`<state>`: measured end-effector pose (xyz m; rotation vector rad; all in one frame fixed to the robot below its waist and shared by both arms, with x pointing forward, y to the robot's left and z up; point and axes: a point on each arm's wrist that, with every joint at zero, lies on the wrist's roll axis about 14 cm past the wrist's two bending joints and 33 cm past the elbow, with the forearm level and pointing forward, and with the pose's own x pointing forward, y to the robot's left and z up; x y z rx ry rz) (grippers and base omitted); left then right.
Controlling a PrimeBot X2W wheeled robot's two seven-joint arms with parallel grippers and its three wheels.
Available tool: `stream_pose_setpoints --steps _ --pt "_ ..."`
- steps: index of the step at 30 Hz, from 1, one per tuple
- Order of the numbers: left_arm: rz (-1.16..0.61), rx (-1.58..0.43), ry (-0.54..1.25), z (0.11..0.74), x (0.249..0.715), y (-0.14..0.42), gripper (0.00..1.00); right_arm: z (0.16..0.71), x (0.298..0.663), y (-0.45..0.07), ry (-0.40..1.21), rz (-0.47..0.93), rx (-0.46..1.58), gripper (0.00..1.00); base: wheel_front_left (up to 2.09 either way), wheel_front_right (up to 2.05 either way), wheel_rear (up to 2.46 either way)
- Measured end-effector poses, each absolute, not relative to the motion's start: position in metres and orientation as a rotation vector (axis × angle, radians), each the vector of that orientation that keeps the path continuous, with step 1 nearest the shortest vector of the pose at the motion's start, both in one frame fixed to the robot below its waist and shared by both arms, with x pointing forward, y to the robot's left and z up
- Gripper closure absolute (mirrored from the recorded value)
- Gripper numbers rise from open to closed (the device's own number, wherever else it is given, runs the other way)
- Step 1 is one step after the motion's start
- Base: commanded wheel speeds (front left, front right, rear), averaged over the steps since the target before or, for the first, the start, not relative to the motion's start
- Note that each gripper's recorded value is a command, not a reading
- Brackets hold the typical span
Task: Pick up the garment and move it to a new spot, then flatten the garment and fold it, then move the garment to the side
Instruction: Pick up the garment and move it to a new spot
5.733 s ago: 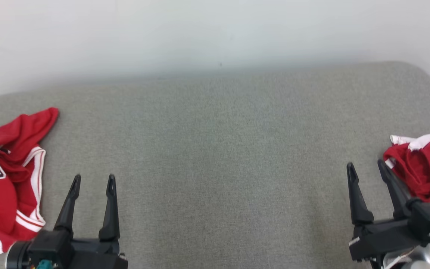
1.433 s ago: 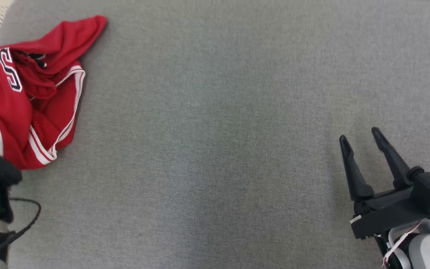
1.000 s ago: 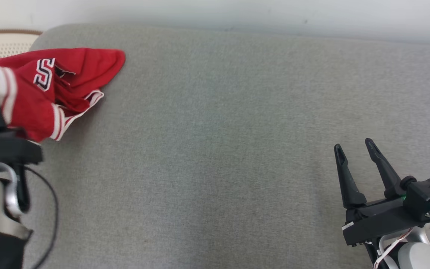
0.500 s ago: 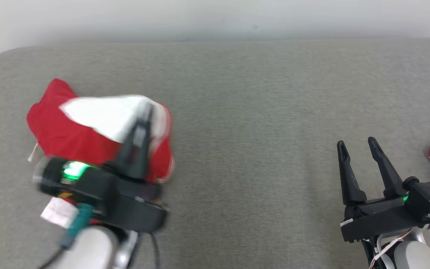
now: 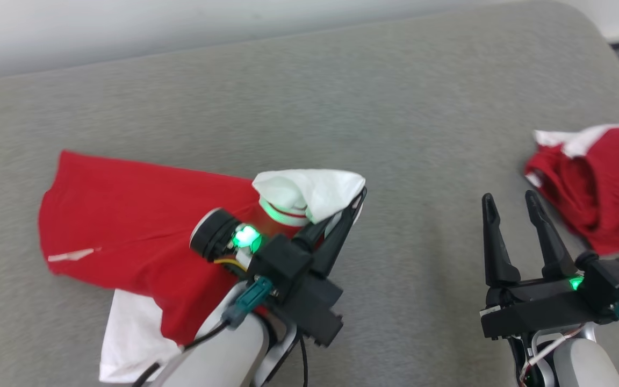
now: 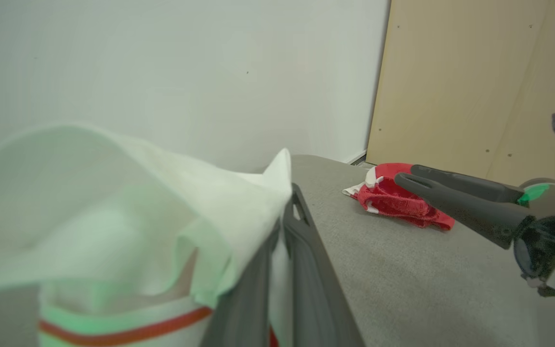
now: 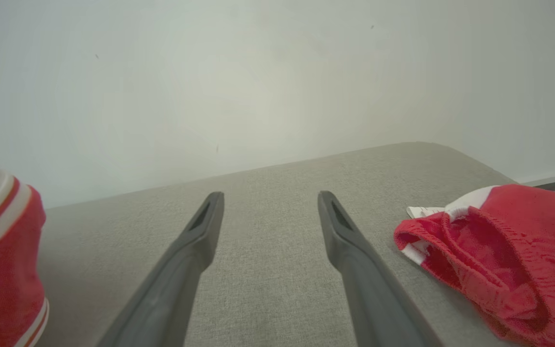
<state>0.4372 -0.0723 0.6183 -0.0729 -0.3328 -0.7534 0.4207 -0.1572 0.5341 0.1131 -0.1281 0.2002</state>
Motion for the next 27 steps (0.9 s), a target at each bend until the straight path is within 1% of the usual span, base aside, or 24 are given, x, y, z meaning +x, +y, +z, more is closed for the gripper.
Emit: stream_pose_setpoints --steps 6,14,15,16,20,27 --pt "-0.878 -0.127 -0.256 0.599 0.450 -0.122 1.00 0.525 0.407 -0.192 -0.111 0.080 0.121 0.00 0.00 0.00 0.00" --pt "-0.983 -0.161 -0.091 0.544 0.460 -0.171 1.00 0.509 0.389 -0.230 -0.069 -0.050 0.107 0.00 0.00 0.00 0.00" --pt "-0.991 -0.194 -0.040 0.535 0.460 -0.174 0.66 0.507 0.388 -0.232 -0.062 -0.060 0.106 0.00 0.00 0.00 0.00" --pt "-1.006 -0.239 0.008 0.527 0.457 -0.178 0.00 0.505 0.388 -0.233 -0.057 -0.065 0.106 0.00 0.00 0.00 0.00" --pt "-1.041 -0.260 0.024 0.521 0.448 -0.188 0.00 0.502 0.391 -0.236 -0.050 -0.069 0.102 0.00 0.00 0.00 0.00" --pt "-1.042 -0.183 -0.094 0.539 0.434 -0.185 0.00 0.506 0.400 -0.227 -0.070 -0.033 0.104 0.00 0.00 0.00 0.00"
